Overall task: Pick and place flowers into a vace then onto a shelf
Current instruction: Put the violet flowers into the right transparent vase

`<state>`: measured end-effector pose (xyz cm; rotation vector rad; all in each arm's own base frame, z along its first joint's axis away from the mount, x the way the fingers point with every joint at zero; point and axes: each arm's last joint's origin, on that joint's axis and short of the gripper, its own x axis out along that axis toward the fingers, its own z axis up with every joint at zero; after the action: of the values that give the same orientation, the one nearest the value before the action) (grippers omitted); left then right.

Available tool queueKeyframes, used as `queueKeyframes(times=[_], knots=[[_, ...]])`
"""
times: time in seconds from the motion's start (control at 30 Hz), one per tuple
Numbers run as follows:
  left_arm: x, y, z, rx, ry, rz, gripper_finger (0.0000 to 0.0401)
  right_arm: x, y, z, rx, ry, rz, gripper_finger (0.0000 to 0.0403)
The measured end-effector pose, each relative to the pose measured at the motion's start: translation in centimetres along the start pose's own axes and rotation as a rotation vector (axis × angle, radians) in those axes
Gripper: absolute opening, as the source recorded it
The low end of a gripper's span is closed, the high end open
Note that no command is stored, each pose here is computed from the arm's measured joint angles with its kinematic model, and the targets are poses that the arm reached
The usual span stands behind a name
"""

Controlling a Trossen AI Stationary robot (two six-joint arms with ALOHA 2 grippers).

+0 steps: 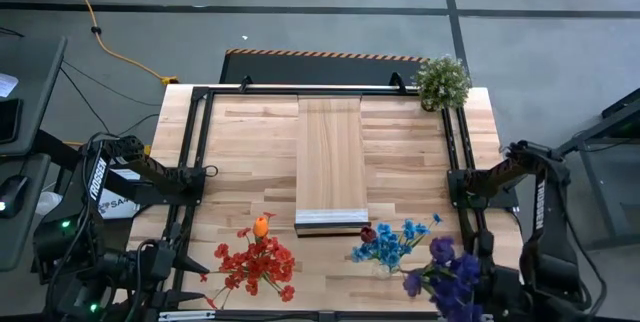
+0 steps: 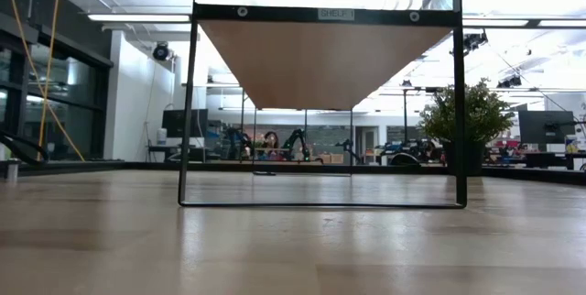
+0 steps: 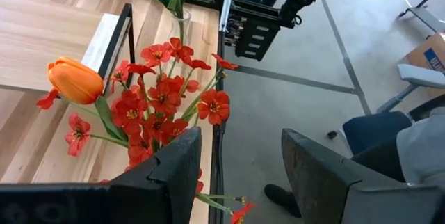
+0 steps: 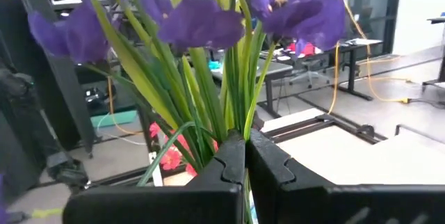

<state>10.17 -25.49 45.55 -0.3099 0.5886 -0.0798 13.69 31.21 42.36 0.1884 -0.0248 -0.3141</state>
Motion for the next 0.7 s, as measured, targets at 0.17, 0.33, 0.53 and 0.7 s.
queueKeyframes(times=[0.17,0.33,0.53,0.7], knots=[[0.0,0.0,-0.1,0.000,0.018,-0.008,0.0232,0.0,0.0,-1.5,0.026,0.014,0.020,0.0000],[0.0,0.0,-0.1,0.000,0.021,-0.009,0.0232,-0.8,0.2,-1.7,0.053,0.010,0.030,0.0000],[0.0,-0.1,0.0,-0.007,0.018,-0.015,0.0232,-0.5,0.3,-1.9,0.044,0.018,0.036,0.0000],[0.0,-0.1,0.0,-0.006,0.018,-0.014,0.0232,0.2,0.2,-2.3,0.046,0.045,0.055,0.0000]])
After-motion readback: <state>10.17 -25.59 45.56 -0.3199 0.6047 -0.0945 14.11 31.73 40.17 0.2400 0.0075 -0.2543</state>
